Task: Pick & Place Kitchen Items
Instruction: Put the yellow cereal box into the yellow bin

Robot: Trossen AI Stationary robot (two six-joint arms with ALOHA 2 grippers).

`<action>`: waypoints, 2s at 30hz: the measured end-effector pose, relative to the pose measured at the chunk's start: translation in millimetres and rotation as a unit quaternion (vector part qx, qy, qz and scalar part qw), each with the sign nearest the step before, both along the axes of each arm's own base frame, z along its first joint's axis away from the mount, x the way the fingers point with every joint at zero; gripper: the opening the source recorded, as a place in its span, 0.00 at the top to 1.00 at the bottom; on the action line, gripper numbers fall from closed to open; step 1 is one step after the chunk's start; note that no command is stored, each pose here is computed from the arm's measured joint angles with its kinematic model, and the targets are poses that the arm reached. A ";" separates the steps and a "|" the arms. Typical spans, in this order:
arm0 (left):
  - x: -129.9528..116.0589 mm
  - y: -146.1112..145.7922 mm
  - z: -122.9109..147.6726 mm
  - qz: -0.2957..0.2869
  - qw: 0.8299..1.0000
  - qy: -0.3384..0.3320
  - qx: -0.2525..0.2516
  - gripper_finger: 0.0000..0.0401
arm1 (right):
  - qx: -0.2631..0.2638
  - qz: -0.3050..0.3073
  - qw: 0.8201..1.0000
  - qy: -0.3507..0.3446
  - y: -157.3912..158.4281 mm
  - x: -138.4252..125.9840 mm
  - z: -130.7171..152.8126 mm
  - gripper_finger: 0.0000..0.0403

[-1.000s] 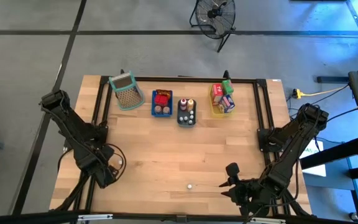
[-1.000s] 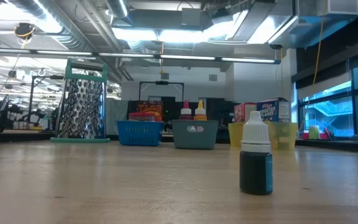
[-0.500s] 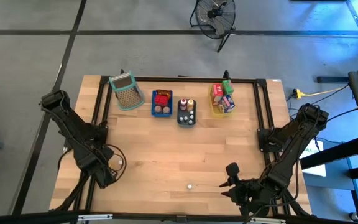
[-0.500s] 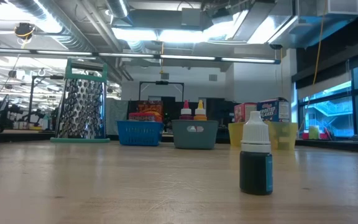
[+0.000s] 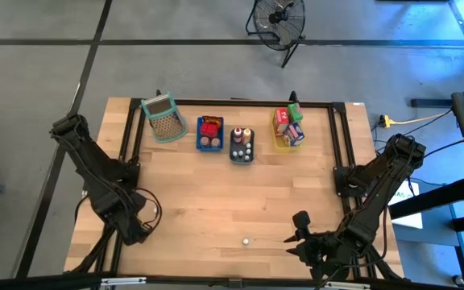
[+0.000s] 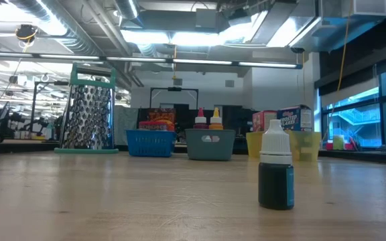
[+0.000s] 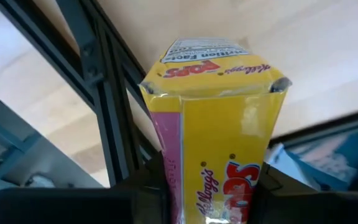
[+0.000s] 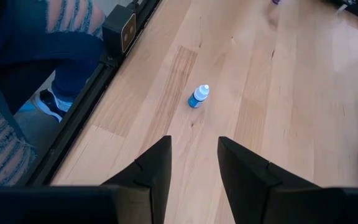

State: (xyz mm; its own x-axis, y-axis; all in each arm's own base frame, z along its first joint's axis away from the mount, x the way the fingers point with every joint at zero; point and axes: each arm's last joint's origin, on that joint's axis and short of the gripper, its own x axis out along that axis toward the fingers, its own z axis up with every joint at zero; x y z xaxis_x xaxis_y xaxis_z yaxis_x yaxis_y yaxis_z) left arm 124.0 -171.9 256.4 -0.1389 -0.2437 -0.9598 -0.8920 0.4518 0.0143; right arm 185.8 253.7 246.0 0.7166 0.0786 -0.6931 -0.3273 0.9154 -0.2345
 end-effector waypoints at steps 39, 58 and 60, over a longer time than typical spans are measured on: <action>98.5 45.7 50.4 -0.405 0.802 -0.331 0.287 0.74 | 0.007 -0.166 0.980 -0.113 -50.1 73.9 43.3 0.52; 178.6 54.7 14.1 -0.551 0.672 -0.317 0.380 0.75 | 0.009 -0.173 0.970 -0.170 -74.2 126.1 50.9 0.30; 184.3 55.4 10.9 -0.552 0.665 -0.313 0.395 0.75 | 0.009 -0.177 0.970 -0.165 -74.4 128.7 46.9 0.30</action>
State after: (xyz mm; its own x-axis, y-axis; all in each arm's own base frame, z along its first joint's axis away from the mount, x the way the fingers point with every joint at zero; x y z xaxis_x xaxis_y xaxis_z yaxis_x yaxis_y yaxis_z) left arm 308.3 -116.5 267.3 0.6722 0.2885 -0.6818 0.0335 0.9082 0.4173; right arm 314.5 179.3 292.9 0.8835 -0.2024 -0.4225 0.0983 0.9618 -0.2554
